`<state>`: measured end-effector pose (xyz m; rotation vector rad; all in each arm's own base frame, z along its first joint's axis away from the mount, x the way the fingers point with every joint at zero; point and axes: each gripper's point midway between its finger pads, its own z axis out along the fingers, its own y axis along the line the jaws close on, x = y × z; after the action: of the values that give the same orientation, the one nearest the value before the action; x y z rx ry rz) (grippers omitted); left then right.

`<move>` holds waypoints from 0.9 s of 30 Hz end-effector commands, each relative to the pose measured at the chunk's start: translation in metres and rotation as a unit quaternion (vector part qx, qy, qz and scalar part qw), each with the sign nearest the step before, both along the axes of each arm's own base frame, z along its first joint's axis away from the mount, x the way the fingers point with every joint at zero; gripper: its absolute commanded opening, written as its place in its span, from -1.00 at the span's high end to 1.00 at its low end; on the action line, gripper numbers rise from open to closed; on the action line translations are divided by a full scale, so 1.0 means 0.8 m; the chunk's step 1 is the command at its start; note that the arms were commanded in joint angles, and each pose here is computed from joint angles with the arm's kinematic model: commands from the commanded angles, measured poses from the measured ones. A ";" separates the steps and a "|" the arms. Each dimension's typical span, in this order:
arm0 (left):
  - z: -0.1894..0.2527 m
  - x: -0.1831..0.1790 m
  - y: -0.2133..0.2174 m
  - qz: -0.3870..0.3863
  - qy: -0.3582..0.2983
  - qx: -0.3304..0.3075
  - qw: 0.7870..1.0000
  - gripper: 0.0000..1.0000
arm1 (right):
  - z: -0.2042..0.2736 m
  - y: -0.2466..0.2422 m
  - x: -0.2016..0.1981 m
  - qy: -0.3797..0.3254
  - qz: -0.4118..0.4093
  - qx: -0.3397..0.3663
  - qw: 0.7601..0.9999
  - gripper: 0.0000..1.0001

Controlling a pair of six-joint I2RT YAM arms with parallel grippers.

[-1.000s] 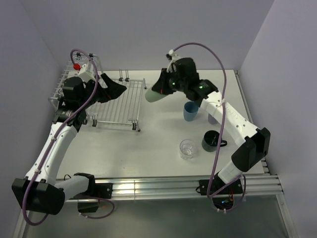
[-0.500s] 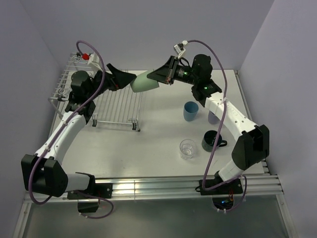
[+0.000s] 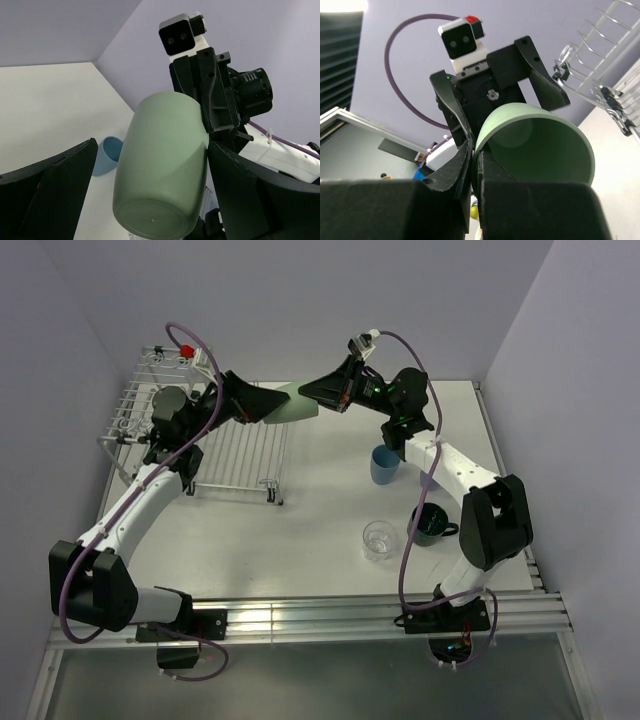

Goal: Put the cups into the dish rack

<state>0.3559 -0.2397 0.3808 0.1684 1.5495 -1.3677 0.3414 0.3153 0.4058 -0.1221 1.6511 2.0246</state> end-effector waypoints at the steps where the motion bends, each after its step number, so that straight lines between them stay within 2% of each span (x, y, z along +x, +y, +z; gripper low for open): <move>1: 0.006 -0.022 -0.007 -0.032 -0.019 0.002 0.999 -0.98 | 0.042 -0.015 -0.010 -0.049 -0.001 0.055 0.997 1.00; 11: 0.000 -0.035 -0.003 -0.029 -0.009 0.009 1.000 -0.98 | 0.037 -0.022 -0.004 -0.045 -0.013 0.064 0.997 1.00; 27: 0.010 -0.022 -0.006 -0.019 -0.010 0.006 1.000 -0.96 | 0.020 -0.019 -0.004 -0.040 -0.009 0.055 0.998 1.00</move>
<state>0.3390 -0.2425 0.3690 0.1808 1.5985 -1.3946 0.3454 0.3061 0.4065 -0.0825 1.5734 2.0758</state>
